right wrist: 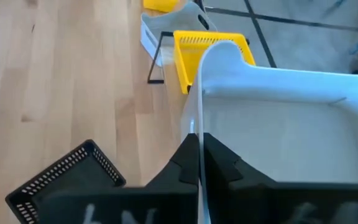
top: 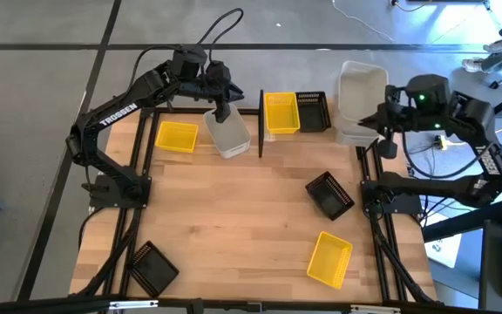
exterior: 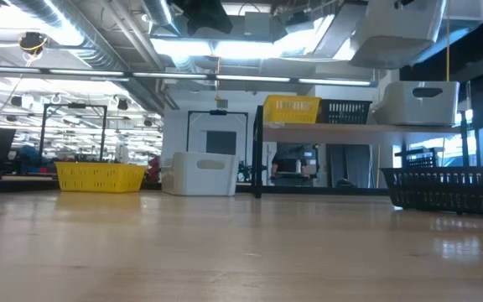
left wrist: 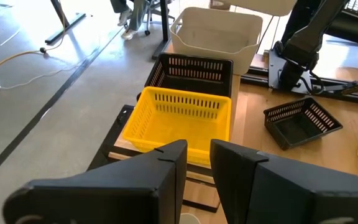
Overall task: Stack baskets on shelf by color
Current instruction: Stack the bottom white bin on top of the white bin on the shelf
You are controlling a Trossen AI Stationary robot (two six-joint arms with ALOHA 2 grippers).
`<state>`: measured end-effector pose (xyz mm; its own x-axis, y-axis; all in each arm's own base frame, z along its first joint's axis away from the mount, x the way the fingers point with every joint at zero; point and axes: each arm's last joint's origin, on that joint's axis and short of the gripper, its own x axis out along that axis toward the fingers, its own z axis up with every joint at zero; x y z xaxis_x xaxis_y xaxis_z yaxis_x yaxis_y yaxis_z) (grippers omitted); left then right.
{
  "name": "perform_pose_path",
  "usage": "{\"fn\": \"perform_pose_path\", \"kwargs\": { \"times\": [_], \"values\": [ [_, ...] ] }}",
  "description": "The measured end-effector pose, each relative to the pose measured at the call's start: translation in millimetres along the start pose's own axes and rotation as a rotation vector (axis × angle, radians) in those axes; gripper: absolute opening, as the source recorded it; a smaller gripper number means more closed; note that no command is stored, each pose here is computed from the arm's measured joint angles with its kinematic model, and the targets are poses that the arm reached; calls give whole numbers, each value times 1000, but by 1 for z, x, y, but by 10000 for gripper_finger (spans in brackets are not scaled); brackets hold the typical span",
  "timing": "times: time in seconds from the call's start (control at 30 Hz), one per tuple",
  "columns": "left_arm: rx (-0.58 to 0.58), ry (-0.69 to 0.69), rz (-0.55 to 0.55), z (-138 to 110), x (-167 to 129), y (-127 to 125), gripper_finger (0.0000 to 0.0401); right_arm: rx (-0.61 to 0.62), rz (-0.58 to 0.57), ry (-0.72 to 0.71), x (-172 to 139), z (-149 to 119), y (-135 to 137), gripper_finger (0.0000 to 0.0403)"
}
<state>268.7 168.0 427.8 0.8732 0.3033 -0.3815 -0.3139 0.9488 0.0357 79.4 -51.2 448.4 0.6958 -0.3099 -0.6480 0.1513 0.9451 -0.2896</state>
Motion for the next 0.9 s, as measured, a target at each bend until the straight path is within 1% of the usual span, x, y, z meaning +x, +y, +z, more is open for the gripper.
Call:
{"fn": "perform_pose_path", "kwargs": {
  "times": [0.3, 0.43, 0.53, 0.73, 0.9],
  "values": [
    [0, 0, 0, 0, 0, 0, 63, 15, -16, -17, 2, -13, 7, 0],
    [9, 0, -7, 0, 0, -2, 63, 17, -70, 39, 8, -20, 7, 0],
    [14, -1, -15, 1, 1, -5, 63, 17, -73, 65, 13, -22, 7, 0],
    [19, -1, -25, 1, 2, -8, 63, -65, -82, 78, 14, -23, 5, 0],
    [19, -1, -24, 1, 2, -8, 63, -72, -79, 78, 13, -25, 3, 0]
  ]
}}
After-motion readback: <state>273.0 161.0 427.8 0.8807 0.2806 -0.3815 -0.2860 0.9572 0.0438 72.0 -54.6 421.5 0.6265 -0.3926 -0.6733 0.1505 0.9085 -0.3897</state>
